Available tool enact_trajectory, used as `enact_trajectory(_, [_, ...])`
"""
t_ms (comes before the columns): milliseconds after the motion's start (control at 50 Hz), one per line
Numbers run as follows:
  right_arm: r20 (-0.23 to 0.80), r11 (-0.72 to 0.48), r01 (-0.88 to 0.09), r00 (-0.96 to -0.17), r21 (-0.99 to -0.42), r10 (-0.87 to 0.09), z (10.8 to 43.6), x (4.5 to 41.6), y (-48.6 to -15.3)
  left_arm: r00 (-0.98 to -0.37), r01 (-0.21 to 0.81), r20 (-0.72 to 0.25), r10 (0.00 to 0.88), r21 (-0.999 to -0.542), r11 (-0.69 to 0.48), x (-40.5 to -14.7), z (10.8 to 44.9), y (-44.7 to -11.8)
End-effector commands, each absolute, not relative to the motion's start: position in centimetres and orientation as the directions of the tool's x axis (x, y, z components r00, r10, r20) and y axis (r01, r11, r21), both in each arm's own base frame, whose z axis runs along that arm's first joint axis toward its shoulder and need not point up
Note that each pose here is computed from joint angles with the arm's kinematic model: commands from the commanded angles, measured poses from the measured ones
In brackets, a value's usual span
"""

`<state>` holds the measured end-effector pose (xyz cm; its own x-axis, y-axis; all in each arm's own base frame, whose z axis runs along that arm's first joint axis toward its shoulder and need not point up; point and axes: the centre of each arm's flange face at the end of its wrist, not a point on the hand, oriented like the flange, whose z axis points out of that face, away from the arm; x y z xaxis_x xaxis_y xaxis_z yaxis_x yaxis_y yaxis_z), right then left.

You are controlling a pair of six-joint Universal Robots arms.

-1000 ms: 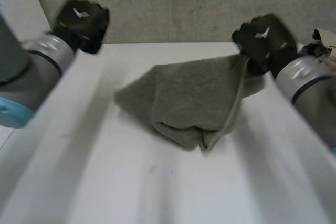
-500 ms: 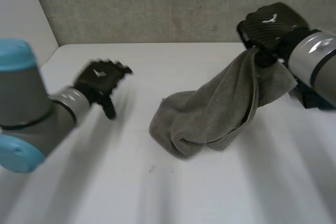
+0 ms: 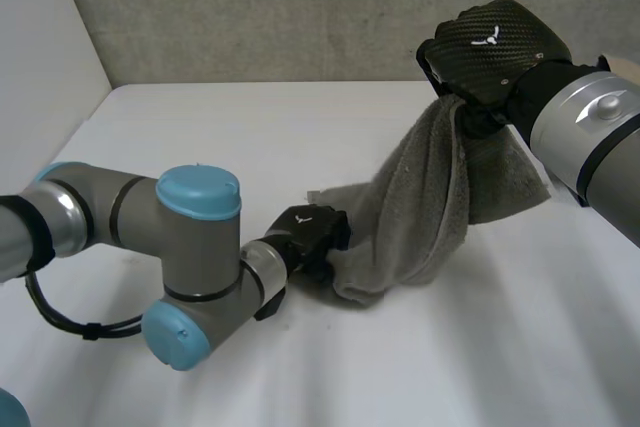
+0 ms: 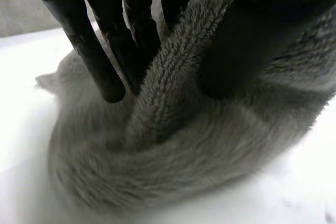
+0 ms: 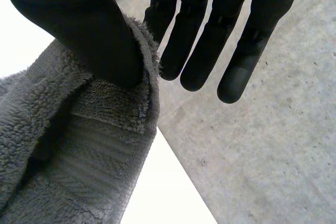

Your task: Fold the laundry.

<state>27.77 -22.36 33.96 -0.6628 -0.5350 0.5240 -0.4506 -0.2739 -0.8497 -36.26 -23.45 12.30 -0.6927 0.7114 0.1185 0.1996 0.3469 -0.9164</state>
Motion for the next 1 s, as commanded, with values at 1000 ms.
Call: enact_trajectory(1000, [0.534, -0.038, -0.565, -0.753, -0.824, -0.385, 21.9, 28.3, -30.2, -0.903, 0.220, -0.176, 0.392, -0.973, 0.070, -23.6, 23.9, -26.3])
